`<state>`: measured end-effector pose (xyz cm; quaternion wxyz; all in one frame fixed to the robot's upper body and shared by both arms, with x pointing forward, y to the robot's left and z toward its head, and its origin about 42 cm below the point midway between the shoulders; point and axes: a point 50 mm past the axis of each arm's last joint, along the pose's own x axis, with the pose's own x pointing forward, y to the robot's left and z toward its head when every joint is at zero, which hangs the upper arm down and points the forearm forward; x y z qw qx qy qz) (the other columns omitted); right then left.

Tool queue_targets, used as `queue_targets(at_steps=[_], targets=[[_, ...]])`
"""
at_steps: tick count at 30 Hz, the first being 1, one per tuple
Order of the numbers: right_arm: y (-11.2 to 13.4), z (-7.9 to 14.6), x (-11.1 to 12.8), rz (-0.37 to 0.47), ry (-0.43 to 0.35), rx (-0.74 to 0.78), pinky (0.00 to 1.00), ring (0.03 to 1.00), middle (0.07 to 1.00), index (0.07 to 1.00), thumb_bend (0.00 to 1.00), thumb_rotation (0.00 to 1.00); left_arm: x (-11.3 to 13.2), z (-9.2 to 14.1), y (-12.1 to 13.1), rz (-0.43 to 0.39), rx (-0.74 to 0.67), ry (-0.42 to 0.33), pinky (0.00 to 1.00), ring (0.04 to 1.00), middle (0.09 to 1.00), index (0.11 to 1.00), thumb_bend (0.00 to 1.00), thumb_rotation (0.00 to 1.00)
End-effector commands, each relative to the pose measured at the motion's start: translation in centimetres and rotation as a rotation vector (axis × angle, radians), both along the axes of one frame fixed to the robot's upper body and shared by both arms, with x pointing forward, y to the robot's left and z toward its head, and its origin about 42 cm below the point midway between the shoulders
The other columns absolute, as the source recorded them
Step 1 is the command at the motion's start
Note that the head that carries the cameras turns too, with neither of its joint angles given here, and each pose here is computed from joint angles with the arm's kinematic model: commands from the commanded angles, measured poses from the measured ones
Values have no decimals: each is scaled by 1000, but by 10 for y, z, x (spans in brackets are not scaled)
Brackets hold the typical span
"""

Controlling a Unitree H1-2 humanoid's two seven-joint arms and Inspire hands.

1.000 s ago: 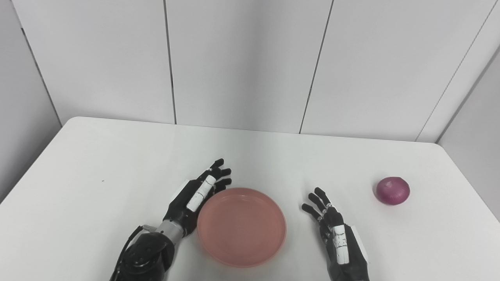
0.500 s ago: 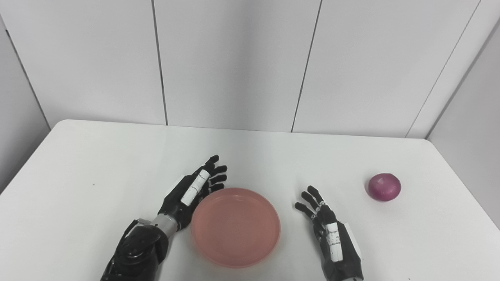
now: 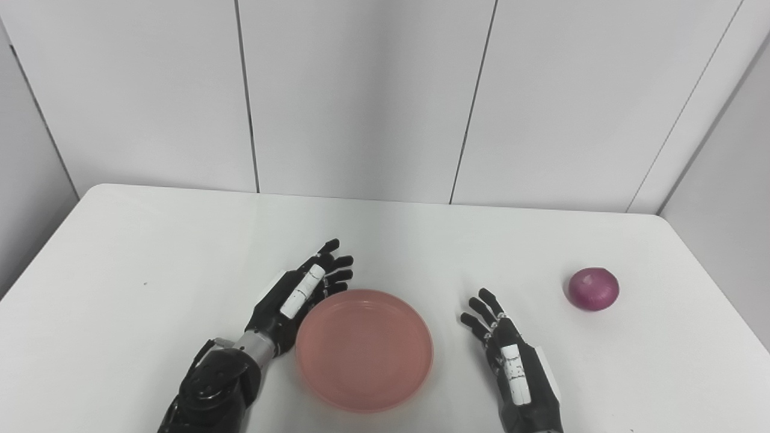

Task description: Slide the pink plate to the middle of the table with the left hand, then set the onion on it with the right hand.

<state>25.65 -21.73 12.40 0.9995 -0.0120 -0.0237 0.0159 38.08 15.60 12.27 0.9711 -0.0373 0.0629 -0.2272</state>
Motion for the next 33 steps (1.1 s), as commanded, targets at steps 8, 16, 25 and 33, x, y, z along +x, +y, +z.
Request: queue_targets(at_steps=[8,16,25,33], targets=[[-52,79,23,-110,-166,-254,785,813,876,937,834,803,-10,-32,-11,-39,23,111,878,856,861,925,877,798],[-90,125,41,-169,-230,-511,711,806,853,904,830,658,-7,-33,-12,-38,20,106,881,862,866,924,861,806],[-122,139,59,-231,-242,-766,701,782,839,890,945,588,-2,-35,-7,-39,9,106,885,869,870,928,856,810],[-123,148,81,-220,-189,-1156,620,765,834,870,971,459,-2,-36,-4,-41,3,104,877,865,861,933,879,798]])
